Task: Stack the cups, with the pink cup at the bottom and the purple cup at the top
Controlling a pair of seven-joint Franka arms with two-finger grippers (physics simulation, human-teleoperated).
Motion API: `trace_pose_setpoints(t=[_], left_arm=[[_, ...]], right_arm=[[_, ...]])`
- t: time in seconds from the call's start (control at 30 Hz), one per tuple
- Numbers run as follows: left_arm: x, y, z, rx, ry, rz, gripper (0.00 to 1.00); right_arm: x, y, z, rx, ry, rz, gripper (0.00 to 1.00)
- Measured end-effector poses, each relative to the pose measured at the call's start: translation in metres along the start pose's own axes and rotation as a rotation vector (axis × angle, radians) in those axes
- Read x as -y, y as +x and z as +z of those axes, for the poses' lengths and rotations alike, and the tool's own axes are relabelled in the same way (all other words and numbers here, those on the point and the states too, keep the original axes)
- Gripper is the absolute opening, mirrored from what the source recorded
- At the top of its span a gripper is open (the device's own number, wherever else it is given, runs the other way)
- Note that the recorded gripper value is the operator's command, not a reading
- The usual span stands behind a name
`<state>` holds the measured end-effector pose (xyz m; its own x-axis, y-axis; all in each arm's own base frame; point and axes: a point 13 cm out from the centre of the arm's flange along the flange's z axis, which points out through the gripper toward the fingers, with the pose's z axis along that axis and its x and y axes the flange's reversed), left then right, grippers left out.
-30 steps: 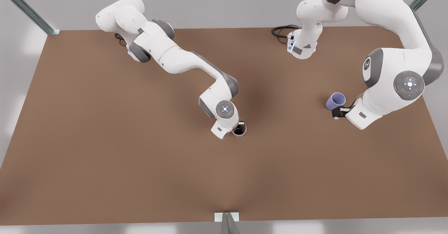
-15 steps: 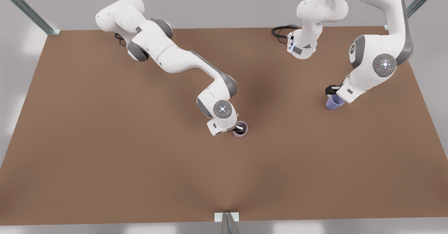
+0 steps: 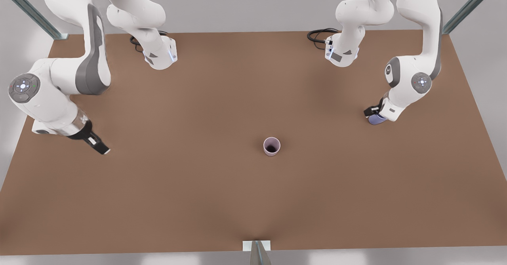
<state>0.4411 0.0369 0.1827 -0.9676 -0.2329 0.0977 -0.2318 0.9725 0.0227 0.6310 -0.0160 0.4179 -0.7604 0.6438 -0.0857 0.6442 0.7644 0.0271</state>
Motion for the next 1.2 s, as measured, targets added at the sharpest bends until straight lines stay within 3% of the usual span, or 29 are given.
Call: trace_pose_setpoints(t=[0.6, 1.2], left_arm=[[-0.046, -0.01, 0.041, 0.011, 0.0, -0.137, 1.0], [-0.034, 0.002, 0.062, -0.04, -0.019, -0.124, 1.0]], right_arm=[[0.028, -0.006, -0.063, -0.067, 0.027, -0.465, 1.0], [0.048, -0.018, -0.079, -0.068, 0.022, -0.614, 1.0]])
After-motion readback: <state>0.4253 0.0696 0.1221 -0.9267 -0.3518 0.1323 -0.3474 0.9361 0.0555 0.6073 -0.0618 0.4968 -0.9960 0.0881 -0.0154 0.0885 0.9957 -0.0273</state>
